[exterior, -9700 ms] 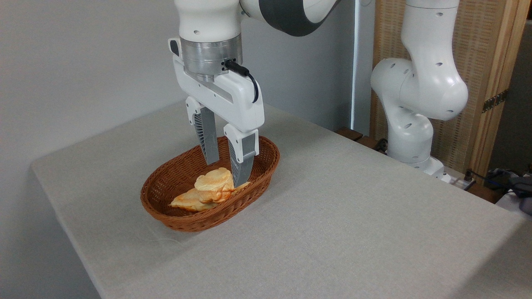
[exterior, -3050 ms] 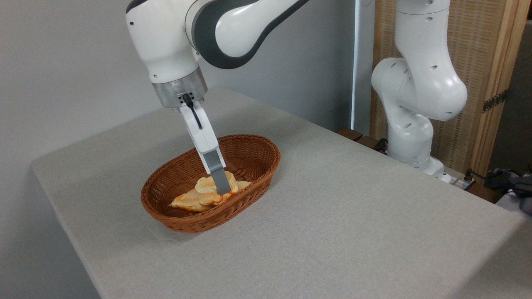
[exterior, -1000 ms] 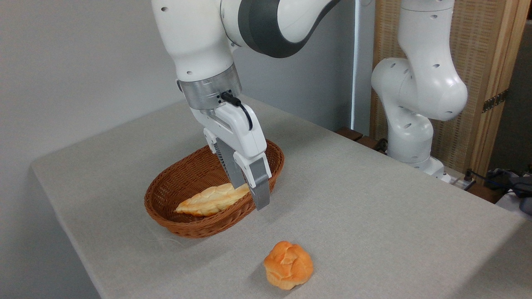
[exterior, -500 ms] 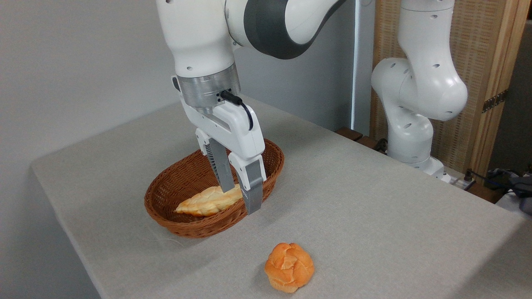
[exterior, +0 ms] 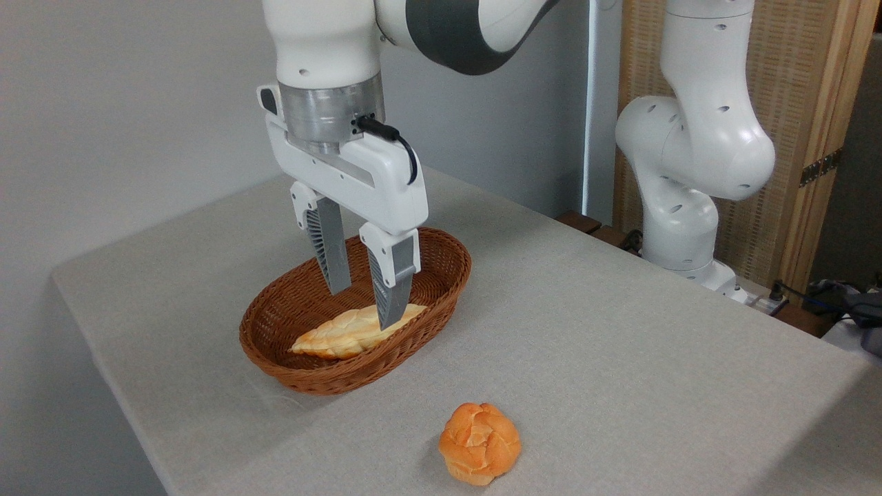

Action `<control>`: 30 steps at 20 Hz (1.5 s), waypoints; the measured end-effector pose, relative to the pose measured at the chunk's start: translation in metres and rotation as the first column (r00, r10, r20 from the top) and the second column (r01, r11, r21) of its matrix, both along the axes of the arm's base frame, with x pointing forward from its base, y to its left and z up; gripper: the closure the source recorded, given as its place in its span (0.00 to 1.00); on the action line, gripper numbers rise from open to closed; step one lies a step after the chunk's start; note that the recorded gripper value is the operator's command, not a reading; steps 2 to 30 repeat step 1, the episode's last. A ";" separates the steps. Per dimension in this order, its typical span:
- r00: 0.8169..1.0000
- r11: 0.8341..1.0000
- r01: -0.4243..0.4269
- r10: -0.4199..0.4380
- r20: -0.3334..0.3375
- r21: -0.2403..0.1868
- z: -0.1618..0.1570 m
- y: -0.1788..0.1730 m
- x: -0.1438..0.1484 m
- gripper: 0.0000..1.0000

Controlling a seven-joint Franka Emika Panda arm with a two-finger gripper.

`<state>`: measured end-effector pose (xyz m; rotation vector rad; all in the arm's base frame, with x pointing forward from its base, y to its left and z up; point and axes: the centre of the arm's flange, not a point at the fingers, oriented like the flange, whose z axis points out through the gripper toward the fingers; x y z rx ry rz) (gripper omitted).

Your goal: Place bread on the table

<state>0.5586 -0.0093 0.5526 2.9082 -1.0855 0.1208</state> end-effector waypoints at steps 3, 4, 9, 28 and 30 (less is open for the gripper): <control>1.000 1.000 0.000 0.000 0.003 0.000 0.002 0.000 0.000 0.00; 1.000 1.000 0.000 0.000 0.003 0.000 0.002 0.000 0.000 0.00; 1.000 1.000 0.000 0.000 0.003 0.000 0.002 0.000 0.000 0.00; 1.000 1.000 0.000 0.000 0.003 0.000 0.002 0.000 0.000 0.00; 1.000 1.000 0.000 0.000 0.003 0.000 0.002 0.000 0.000 0.00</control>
